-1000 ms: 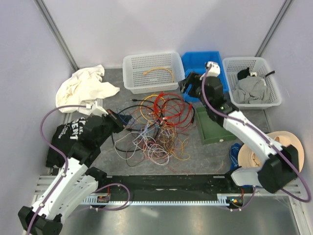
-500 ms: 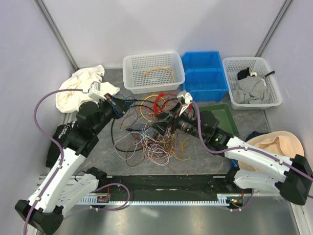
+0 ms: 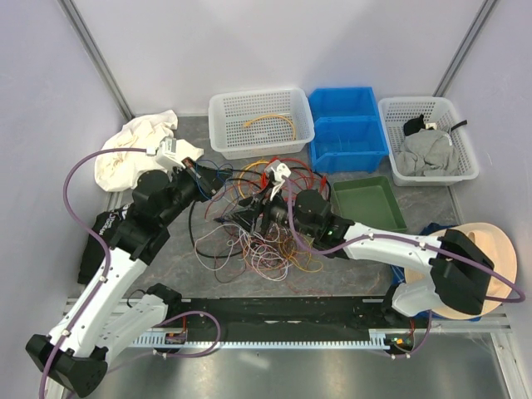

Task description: Untangle the cables

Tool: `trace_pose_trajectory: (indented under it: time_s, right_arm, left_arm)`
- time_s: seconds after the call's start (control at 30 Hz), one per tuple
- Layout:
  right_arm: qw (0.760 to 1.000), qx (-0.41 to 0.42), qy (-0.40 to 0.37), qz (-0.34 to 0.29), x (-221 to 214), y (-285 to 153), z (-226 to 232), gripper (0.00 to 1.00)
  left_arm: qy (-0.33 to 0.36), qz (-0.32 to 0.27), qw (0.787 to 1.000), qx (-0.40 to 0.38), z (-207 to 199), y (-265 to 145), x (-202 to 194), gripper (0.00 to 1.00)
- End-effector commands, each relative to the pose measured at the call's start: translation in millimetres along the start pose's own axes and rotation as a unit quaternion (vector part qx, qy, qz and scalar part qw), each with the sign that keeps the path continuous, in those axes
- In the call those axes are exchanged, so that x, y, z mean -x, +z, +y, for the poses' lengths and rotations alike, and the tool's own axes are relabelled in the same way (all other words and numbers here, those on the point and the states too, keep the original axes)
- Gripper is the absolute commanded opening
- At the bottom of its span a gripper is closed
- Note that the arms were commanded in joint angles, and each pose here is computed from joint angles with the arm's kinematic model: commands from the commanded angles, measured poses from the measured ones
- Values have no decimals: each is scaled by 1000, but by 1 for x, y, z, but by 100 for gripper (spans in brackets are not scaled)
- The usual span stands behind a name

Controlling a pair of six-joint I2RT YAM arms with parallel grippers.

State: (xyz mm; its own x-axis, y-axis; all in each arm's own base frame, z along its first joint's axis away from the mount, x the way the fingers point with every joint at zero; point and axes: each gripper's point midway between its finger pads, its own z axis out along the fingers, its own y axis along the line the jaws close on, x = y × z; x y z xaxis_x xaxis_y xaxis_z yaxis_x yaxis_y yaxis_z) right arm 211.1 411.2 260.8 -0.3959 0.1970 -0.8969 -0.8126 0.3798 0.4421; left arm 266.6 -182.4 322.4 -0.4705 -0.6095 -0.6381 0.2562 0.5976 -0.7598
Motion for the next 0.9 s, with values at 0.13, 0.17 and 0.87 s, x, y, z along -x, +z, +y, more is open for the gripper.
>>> trace_pose_trajectory:
  time_s: [0.13,0.17,0.87]
  right_arm:
    - [995,21,7,-101,58,25,18,15]
    - [994,17,6,-105,61,22,18,0]
    - [878,-413,-54,-236,303,-138,-153,0]
  left_arm:
    - [12,-22,999,-38,-23,-8,15,2]
    - [15,-25,999,-34,-22,-10,16,2]
    - [-36,-45,991,125,84,-35,-28,100]
